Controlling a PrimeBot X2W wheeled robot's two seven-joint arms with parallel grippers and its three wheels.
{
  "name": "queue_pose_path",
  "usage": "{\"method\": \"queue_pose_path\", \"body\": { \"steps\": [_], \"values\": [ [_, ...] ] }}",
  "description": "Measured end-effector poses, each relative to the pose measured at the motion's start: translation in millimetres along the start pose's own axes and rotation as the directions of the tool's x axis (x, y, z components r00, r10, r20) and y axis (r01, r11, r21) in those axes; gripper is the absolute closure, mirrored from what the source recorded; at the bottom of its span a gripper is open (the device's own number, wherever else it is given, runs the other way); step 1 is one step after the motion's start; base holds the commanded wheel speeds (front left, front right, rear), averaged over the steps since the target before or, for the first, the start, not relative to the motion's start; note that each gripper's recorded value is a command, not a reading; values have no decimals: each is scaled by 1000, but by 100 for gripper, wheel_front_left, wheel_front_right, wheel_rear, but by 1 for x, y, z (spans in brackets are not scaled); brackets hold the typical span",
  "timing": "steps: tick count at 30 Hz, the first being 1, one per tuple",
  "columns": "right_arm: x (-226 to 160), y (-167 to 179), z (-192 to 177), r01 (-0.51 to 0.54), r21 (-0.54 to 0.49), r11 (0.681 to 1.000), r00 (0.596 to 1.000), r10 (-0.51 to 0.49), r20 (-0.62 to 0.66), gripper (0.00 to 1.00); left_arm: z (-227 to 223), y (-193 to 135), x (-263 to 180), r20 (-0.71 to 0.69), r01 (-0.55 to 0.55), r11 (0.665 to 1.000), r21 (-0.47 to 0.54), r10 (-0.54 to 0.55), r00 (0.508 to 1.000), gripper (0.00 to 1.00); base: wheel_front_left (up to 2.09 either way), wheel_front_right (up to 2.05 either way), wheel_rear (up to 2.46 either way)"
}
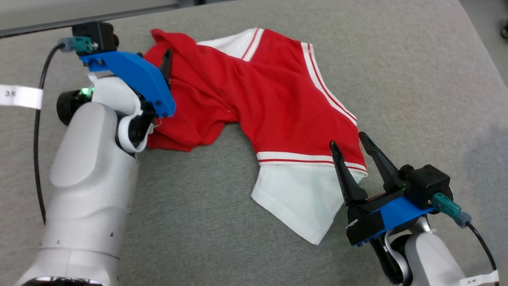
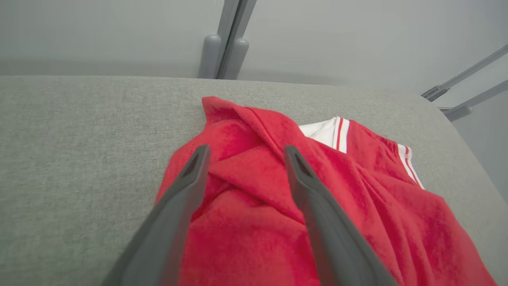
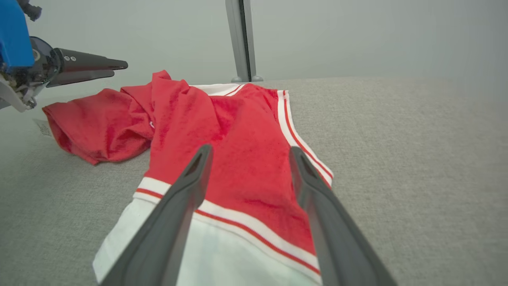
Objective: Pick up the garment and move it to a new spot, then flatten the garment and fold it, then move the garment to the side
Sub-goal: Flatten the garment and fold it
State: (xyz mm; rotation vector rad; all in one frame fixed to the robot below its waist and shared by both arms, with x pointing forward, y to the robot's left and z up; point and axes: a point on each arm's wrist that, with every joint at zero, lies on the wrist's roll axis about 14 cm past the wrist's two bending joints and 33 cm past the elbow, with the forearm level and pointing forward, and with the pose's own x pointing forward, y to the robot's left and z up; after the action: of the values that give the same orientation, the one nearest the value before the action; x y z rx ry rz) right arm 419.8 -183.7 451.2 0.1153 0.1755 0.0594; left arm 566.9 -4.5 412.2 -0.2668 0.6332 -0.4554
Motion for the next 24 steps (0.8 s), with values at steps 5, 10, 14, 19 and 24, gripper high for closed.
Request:
{"method": "queue_pose_path", "body": {
  "steps": [5,10,14,19,24],
  "values": [
    [-4,-17,-16,50,2,999,998,-50,-33,0,-13,-5,29,-76,15,999,-34,-17,997,0,0,0,0],
    [-8,-27,-26,80,3,997,995,-80,-56,0,-18,-11,46,-94,34,997,-74,-41,995,0,0,0,0],
    [-7,-29,-27,86,3,996,995,-86,-57,0,-14,-14,50,-86,47,995,-87,-54,995,0,0,0,0],
    [-6,-27,-26,79,6,997,995,-79,-54,0,-14,-21,52,-96,66,991,-121,-78,992,0,0,0,0],
    [-9,-31,-26,93,6,996,994,-93,-50,0,-21,-28,60,-130,83,988,-129,-99,987,13,0,0,0]
  ]
}}
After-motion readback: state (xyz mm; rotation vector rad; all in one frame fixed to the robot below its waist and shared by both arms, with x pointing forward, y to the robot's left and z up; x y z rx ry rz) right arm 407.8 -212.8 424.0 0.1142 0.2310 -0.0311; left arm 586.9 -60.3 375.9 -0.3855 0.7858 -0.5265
